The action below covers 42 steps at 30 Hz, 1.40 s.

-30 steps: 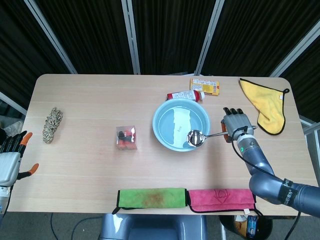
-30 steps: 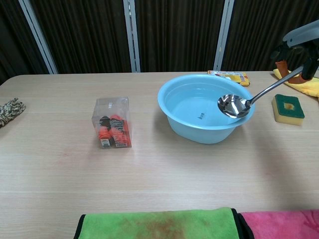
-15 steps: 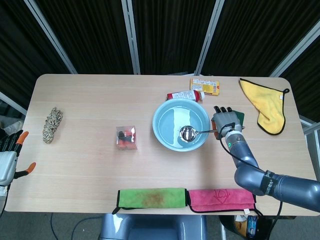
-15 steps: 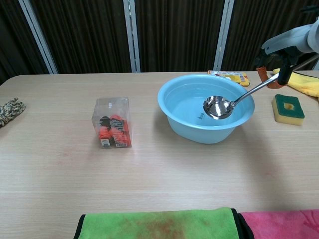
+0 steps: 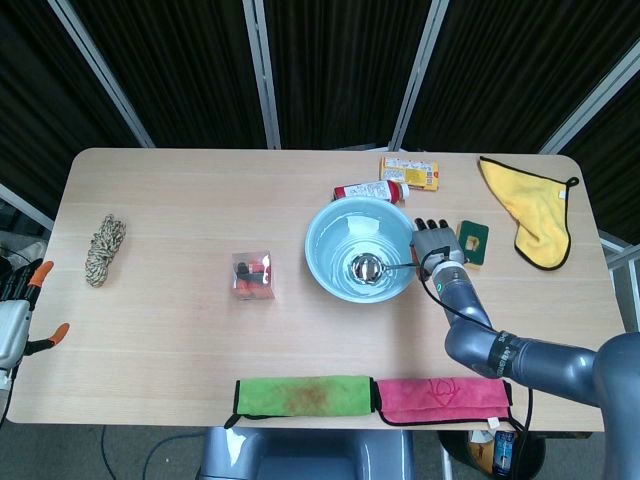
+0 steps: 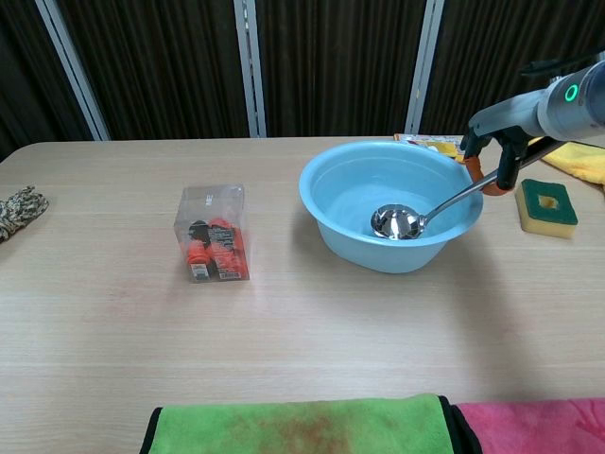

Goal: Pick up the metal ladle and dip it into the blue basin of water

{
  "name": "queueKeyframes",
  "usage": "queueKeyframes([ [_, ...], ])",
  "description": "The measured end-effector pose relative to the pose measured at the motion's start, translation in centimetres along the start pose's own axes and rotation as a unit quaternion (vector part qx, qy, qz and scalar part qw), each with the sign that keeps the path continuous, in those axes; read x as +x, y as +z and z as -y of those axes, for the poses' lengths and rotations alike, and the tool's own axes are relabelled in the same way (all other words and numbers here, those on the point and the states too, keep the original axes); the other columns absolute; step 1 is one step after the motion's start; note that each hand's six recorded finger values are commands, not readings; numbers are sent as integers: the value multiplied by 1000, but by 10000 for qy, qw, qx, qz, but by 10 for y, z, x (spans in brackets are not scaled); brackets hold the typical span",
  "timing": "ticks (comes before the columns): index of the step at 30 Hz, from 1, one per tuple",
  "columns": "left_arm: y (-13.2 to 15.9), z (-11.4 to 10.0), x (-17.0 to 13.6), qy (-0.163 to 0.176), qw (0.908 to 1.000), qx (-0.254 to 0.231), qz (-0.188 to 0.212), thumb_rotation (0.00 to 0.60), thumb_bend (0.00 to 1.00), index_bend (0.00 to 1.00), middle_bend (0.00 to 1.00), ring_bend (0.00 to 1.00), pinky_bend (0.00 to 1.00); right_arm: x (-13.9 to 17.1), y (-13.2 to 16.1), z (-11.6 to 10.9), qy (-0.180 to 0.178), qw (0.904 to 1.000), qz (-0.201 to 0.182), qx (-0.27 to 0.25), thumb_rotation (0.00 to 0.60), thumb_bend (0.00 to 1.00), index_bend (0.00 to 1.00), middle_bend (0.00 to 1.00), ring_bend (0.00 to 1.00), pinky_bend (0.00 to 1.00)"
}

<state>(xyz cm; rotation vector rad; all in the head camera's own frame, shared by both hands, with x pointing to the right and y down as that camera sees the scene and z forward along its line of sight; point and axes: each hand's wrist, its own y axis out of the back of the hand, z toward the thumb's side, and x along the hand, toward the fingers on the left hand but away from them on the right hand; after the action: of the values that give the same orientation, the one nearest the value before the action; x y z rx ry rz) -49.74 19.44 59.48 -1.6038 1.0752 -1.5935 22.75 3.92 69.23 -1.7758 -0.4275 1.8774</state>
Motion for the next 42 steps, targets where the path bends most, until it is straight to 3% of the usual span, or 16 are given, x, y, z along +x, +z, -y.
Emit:
queueKeyframes([
  [12, -3, -6, -1, 56, 10000, -81, 6, 600, 252, 0, 0, 0, 0, -10, 10, 18, 145, 9998, 17, 99, 600, 566, 660, 0, 0, 0],
  [23, -2, -8, -2, 87, 9999, -114, 43, 600, 254, 0, 0, 0, 0, -7, 12, 18, 142, 9999, 7, 74, 600, 568, 660, 0, 0, 0],
  [42, 3, -8, -5, 78, 9997, -150, 154, 600, 250, 0, 0, 0, 0, 22, 6, -13, -39, 9997, -67, -210, 600, 569, 663, 0, 0, 0],
])
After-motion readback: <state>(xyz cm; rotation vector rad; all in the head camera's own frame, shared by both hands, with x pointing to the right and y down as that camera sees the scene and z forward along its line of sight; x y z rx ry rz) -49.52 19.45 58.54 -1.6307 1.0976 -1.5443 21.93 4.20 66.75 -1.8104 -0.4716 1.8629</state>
